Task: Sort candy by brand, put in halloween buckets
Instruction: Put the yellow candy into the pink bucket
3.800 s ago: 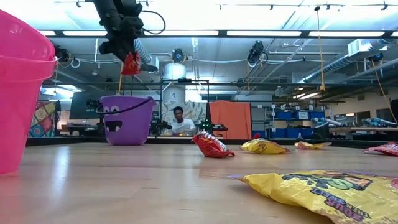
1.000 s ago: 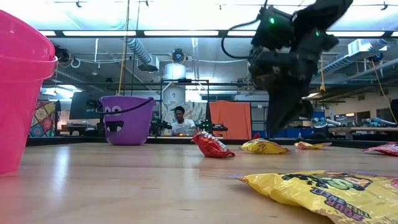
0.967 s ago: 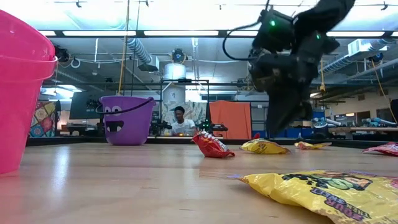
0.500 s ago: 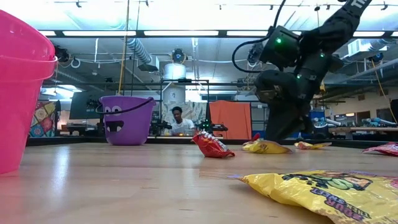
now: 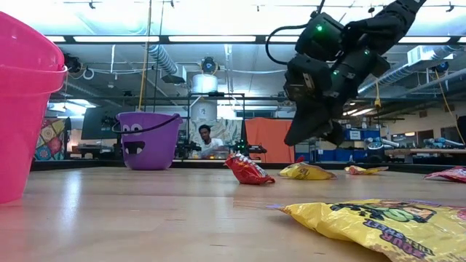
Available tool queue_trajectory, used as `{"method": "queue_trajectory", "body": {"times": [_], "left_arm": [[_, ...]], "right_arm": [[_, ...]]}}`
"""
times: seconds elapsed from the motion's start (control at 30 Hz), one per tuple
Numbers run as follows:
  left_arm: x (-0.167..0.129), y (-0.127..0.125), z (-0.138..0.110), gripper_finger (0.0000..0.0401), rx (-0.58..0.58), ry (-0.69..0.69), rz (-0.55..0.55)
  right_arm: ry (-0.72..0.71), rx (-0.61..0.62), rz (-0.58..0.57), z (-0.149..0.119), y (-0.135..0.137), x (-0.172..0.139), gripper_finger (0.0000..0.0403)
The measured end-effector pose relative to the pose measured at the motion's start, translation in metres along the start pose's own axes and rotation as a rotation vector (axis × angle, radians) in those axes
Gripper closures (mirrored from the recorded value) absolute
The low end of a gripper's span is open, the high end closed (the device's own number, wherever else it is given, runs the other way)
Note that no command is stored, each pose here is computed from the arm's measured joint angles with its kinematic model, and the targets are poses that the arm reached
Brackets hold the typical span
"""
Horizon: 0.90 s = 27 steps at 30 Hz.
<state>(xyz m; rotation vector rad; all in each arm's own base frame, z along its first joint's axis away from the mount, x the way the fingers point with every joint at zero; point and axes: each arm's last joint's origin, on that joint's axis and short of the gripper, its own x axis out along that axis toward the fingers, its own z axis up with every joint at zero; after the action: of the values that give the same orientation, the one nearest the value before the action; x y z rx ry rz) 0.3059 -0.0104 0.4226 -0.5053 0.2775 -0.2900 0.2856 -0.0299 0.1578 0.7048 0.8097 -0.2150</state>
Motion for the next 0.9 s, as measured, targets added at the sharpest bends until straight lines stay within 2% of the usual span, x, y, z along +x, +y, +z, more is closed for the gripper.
{"method": "queue_trajectory", "body": {"times": [0.3, 0.53, 0.7, 0.9], "left_arm": [[0.0, 0.0, -0.001, 0.019, -0.01, 0.014, -0.005], [0.0, 0.0, -0.001, 0.019, -0.058, 0.013, -0.005], [0.0, 0.0, -0.001, 0.019, -0.059, 0.009, -0.007], [0.0, 0.0, 0.0, 0.019, -0.06, 0.002, 0.005]], "right_arm": [[0.12, -0.206, 0.031, -0.003, -0.013, -0.003, 0.0242], [0.152, -0.271, -0.069, -0.001, -0.029, -0.006, 0.0156], [0.128, -0.274, -0.109, 0.003, -0.035, -0.008, 0.0131], [0.164, -0.247, -0.115, -0.009, -0.045, -0.006, 0.0135]]}}
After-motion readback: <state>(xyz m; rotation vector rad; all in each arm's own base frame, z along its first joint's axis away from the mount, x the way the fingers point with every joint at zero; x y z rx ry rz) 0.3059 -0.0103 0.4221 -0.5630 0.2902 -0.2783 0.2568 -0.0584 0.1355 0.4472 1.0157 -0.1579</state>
